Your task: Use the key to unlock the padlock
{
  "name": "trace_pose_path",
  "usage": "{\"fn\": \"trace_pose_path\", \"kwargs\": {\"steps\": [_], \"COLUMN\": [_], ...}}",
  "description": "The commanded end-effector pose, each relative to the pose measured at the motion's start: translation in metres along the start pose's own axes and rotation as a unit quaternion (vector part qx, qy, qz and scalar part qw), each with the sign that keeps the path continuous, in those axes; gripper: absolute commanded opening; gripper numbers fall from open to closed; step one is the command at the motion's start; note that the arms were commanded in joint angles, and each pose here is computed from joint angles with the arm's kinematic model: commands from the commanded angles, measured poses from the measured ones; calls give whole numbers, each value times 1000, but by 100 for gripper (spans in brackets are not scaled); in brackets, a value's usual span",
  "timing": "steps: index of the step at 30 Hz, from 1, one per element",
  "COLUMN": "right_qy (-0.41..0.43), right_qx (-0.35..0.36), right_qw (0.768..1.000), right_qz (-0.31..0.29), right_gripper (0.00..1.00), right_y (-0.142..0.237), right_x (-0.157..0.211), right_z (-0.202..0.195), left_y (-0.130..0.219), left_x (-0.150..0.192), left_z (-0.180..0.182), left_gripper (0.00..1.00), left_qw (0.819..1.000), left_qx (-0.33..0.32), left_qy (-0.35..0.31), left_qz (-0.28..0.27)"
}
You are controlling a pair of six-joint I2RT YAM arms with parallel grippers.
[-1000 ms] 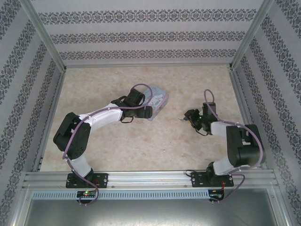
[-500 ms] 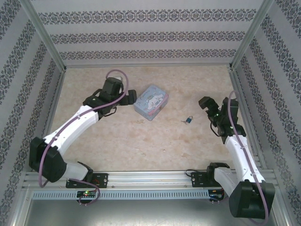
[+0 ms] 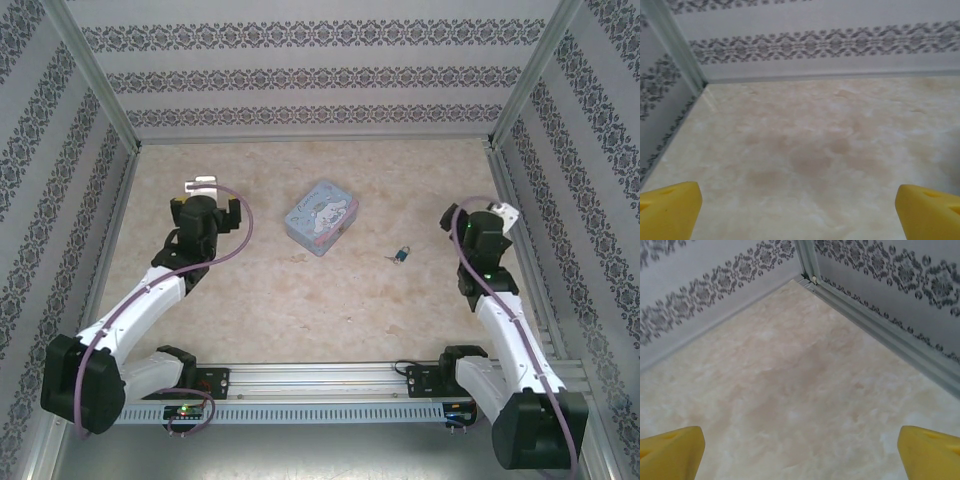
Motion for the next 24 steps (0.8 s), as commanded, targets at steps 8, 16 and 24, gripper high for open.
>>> {"fn": "trace_pose_path", "kwargs": {"steps": [8, 16, 24], "right_qy": [115, 165, 191], "right_qx": [5, -79, -170], "right_qw": [992, 981, 963], "right_qz": [-58, -60, -86], "right_gripper": [98, 98, 98], "right_y": [-37, -55, -64], "right_x": [25, 52, 79], "right_z": [1, 27, 47], "left_y": [-25, -45, -59], "left_x": [49, 95, 110], "left_z": [37, 24, 6], "left_gripper": [99, 100, 100], "left_qw": [999, 1000, 998], "left_qx": [-46, -8, 59], "left_qy": [23, 26, 5], "left_qz": [-7, -2, -22]}}
Point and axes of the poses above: each hand's point on the last joint's axis, 136 mm out from that joint toward the fingers, its own y axis back along the fingers, its own z axis along the line the jaws close on, x = y × z, the point moved 1 cm from there along y, back along the fingers, and after that the axes turned 4 degrees about -y, right-handed, at the moved point
